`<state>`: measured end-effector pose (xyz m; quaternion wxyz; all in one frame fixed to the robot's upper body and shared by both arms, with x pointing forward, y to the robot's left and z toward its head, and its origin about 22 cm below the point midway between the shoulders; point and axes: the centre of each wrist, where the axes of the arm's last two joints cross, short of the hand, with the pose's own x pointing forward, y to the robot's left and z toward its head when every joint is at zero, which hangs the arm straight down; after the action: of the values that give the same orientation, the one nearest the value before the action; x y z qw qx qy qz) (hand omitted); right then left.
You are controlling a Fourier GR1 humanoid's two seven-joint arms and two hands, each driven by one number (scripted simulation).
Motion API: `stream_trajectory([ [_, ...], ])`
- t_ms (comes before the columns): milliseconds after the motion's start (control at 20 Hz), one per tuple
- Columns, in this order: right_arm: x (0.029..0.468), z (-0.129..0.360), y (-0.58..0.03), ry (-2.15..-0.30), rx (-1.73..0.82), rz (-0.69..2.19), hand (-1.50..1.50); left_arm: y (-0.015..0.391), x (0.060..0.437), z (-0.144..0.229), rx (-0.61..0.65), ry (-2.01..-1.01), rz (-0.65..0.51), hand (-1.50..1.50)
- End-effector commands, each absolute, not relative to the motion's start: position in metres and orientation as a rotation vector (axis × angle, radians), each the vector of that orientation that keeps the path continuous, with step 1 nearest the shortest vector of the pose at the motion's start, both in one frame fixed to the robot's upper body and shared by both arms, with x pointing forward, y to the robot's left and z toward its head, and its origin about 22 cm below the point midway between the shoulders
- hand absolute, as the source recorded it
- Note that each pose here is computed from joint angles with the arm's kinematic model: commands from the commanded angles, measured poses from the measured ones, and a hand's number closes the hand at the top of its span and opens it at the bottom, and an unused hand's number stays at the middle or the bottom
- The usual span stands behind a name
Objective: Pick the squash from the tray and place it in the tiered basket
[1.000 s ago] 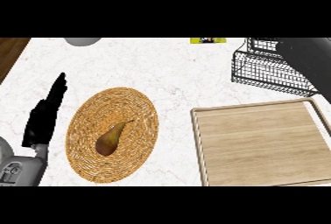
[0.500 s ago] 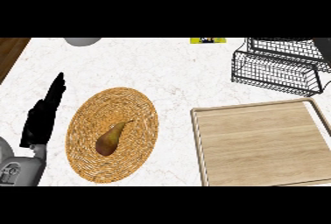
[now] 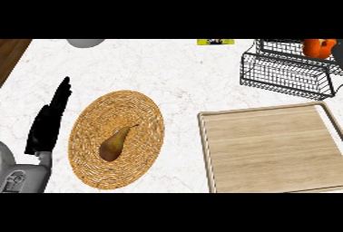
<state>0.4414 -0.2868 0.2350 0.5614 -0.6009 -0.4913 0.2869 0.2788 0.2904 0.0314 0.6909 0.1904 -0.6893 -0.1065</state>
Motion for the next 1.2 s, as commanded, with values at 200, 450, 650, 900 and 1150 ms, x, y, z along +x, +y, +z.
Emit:
stream_trajectory([
  [200, 0.442, 0.193, -0.312, -1.078, -1.147, 0.497, -1.5, 0.311, 0.283, 0.045, 0.421, -1.538, -0.228, 0.0],
  [450, 0.433, 0.19, -0.339, -1.203, -1.147, 0.399, -1.5, 0.289, 0.287, 0.03, 0.444, -1.539, -0.226, 0.0],
  [650, 0.435, 0.186, -0.327, -1.309, -1.158, 0.284, -1.5, 0.304, 0.274, 0.024, 0.433, -1.532, -0.241, 0.0],
  [900, 0.425, 0.211, -0.344, -1.408, -1.212, 0.175, -1.5, 0.288, 0.29, 0.042, 0.444, -1.527, -0.218, 0.0],
  [1150, 0.401, 0.271, -0.365, -1.344, -1.182, 0.056, -1.5, 0.312, 0.276, 0.046, 0.44, -1.522, -0.223, 0.0],
])
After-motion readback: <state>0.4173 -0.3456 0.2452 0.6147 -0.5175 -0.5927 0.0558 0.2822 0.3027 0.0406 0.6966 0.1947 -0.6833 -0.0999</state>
